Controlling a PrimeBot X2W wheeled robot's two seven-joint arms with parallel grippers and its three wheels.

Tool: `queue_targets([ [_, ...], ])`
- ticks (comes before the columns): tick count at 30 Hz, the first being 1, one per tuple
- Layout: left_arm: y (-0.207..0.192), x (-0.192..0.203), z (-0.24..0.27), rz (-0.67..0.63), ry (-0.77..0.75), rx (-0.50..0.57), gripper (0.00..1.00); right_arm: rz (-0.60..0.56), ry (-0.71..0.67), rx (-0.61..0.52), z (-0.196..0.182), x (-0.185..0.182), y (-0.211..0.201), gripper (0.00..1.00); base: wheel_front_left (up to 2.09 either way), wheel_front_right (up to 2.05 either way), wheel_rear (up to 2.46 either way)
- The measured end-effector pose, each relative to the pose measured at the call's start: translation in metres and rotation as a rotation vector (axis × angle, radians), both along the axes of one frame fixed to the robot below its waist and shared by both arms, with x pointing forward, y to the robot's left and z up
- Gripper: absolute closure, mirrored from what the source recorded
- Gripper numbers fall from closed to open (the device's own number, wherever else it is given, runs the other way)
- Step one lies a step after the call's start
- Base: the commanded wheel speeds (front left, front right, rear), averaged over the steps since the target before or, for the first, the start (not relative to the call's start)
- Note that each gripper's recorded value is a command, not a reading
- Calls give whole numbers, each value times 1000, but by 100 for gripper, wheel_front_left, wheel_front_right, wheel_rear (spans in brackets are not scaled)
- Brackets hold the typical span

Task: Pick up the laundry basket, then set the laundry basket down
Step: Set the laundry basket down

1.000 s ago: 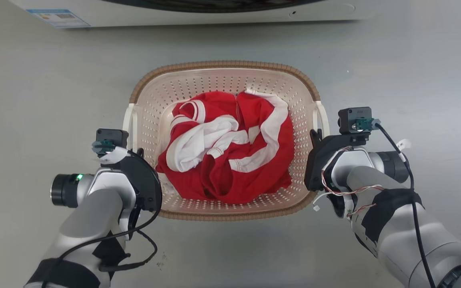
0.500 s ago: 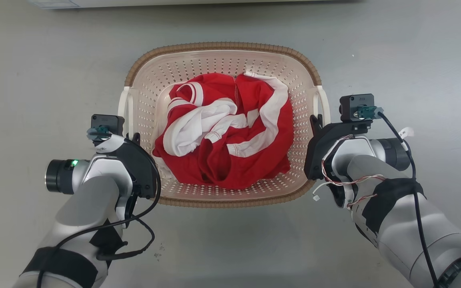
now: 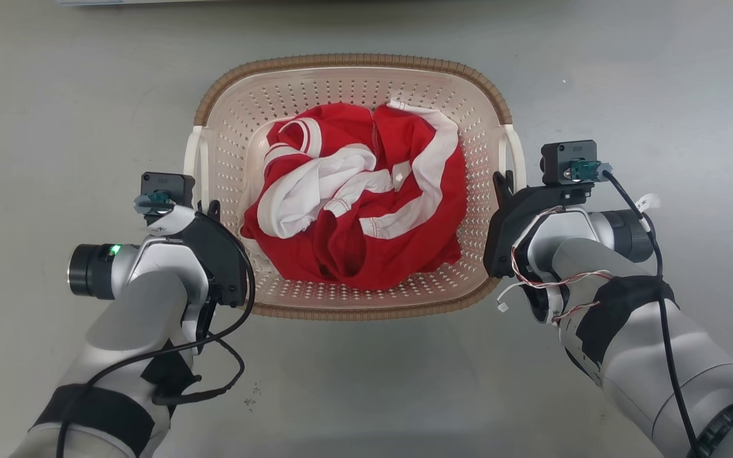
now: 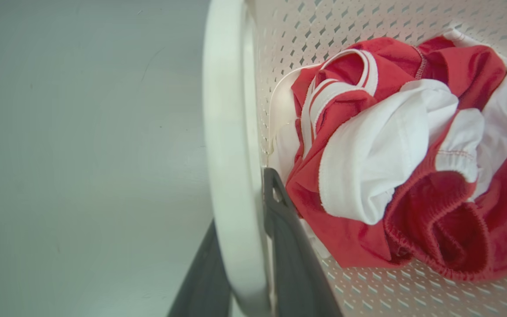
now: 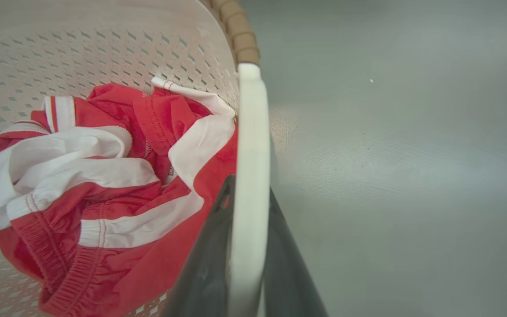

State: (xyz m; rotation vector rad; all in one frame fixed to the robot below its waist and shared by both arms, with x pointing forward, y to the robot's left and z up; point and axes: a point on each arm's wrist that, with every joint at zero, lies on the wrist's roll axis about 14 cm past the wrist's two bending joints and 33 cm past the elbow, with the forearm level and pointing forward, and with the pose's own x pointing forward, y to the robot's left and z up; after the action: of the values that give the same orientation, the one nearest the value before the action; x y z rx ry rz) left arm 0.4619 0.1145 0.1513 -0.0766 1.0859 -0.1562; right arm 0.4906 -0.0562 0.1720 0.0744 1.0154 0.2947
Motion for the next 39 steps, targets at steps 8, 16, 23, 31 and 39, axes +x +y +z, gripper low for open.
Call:
queue_targets([
  [8,-2,1,-1,-13,-5,-1,0,2,-53,16,7,15,6,0,0,0,0],
  [16,-3,4,0,-12,-16,-1,0,4,-78,23,11,20,9,0,0,0,0],
  [23,-1,12,7,-12,-42,7,0,5,-98,22,17,22,7,0,0,0,0],
  [31,0,22,20,-13,-87,10,0,-8,-141,9,33,28,0,0,0,0,0],
  [39,-1,32,42,-10,-153,6,0,-35,-169,-14,48,27,-12,0,0,0,0],
])
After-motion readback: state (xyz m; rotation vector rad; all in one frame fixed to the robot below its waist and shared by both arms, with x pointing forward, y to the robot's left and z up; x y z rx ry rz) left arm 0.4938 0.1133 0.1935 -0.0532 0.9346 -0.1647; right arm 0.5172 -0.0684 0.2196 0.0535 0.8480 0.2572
